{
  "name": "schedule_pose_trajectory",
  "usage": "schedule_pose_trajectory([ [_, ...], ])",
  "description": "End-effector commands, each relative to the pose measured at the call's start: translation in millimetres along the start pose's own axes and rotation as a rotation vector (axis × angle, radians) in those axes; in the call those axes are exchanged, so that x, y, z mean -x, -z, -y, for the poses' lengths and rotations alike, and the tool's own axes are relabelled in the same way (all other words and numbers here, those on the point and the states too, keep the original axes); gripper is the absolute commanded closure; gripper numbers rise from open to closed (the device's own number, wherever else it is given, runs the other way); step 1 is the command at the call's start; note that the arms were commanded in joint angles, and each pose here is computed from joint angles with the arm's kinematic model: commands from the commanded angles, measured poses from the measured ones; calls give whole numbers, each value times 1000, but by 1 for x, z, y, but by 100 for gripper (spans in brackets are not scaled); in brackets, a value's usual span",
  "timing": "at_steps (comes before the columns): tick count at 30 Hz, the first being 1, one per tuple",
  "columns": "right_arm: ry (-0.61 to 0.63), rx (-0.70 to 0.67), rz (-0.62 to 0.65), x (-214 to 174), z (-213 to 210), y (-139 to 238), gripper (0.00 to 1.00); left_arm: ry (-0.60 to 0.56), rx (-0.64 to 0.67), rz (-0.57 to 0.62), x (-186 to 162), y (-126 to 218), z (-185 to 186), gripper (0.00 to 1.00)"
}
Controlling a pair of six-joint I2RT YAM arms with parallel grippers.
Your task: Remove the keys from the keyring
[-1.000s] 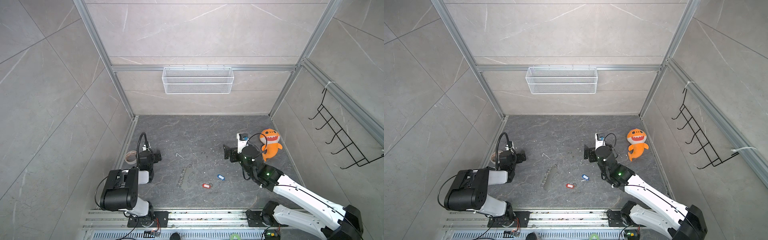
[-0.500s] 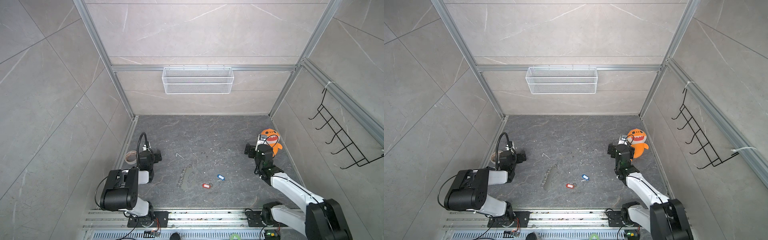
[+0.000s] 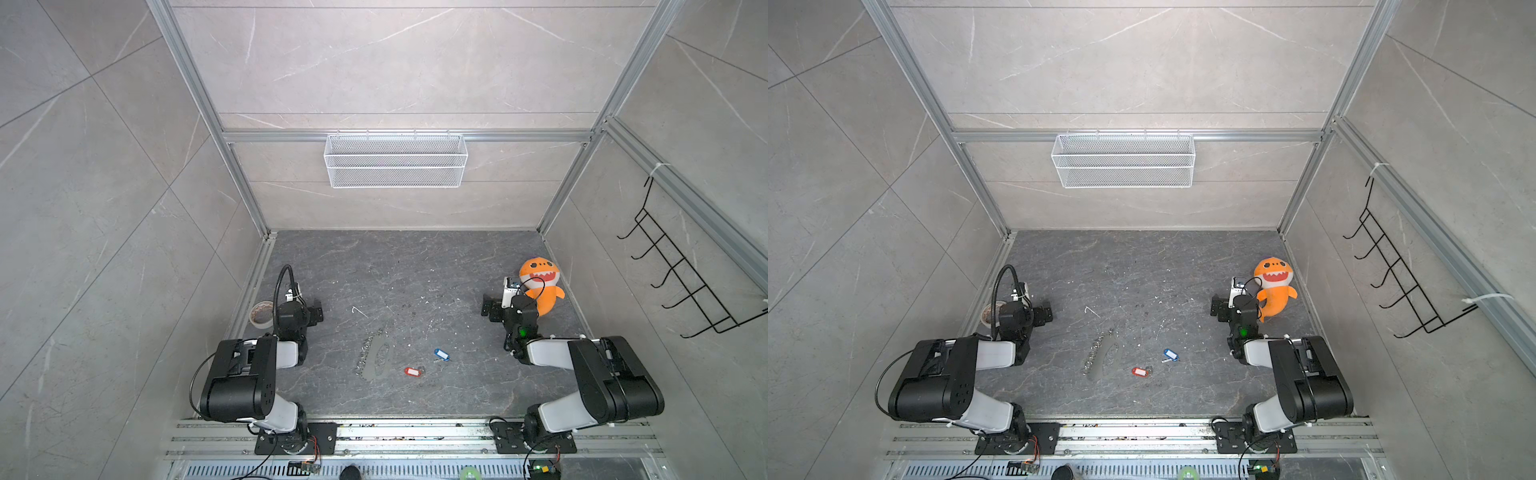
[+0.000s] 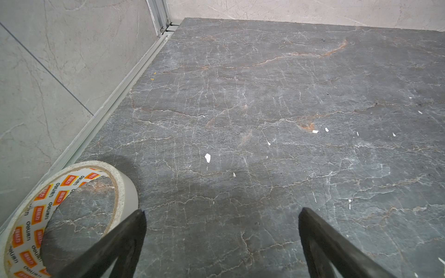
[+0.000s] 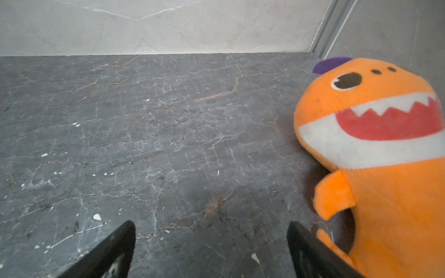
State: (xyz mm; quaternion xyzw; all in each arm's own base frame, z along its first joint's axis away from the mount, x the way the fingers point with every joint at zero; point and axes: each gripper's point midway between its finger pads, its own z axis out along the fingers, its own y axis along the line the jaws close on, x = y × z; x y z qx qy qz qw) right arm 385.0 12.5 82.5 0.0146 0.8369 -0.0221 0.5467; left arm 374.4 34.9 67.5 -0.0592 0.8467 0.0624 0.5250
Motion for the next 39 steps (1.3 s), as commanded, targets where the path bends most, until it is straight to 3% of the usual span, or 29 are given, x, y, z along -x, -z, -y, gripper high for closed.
schedule_pose_trajectory([
  [1,21,44,59,10,-7,1,0,16,-6,75,21,0,1,0],
  [39,29,40,59,10,-9,1,0,14,-4,77,21,1,0,0],
])
